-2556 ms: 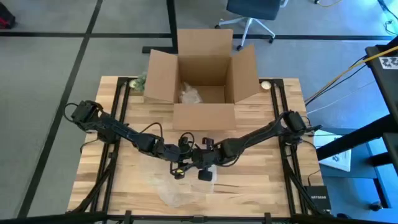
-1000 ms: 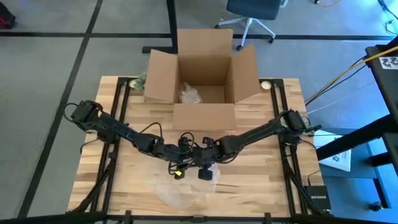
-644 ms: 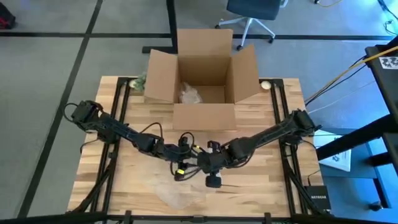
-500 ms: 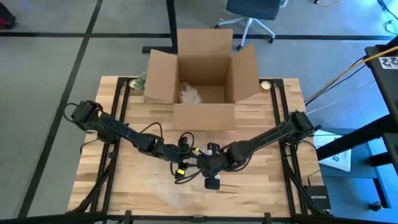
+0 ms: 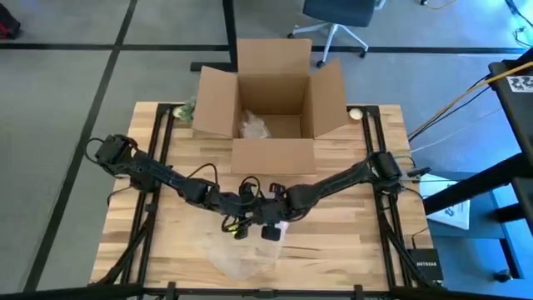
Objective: Wrap mug
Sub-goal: Wrap the red mug with the bubble wrap
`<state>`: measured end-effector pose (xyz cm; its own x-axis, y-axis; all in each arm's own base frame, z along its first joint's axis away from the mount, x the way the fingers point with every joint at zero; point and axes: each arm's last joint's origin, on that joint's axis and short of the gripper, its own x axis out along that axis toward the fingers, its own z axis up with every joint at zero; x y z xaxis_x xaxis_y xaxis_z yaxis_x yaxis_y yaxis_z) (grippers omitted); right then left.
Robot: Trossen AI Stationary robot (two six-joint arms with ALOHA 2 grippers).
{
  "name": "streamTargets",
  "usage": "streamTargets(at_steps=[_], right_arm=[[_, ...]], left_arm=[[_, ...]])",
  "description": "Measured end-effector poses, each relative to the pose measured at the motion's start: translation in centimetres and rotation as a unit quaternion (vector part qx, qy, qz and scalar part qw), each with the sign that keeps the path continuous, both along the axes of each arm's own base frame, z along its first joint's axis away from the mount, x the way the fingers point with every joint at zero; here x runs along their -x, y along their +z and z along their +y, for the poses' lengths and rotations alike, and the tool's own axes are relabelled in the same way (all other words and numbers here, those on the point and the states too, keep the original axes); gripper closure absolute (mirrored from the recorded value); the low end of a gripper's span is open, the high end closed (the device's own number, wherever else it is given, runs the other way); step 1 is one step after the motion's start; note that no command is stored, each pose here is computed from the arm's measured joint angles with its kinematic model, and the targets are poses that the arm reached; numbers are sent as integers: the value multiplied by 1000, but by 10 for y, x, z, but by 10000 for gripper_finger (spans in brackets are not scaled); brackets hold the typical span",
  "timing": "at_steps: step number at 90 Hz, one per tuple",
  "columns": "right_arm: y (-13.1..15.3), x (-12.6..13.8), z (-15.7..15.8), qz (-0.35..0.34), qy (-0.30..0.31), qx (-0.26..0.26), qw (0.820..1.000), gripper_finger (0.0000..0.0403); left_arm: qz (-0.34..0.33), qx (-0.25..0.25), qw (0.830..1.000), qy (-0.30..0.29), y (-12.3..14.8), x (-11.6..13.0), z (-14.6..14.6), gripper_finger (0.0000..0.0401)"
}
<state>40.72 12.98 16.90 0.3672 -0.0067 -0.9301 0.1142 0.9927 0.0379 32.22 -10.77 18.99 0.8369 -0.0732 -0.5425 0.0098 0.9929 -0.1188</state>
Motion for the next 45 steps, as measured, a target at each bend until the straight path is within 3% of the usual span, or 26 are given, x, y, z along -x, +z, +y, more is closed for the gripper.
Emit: streamTargets(at_steps=[22, 45], right_arm=[[23, 1, 2, -25, 4, -8, 1000, 402], [69, 14, 6, -49, 15, -19, 999, 402]], left_arm=[[0, 2, 1000, -5, 0, 1, -2, 237], [-1, 2, 1000, -7, 0, 1, -2, 237]])
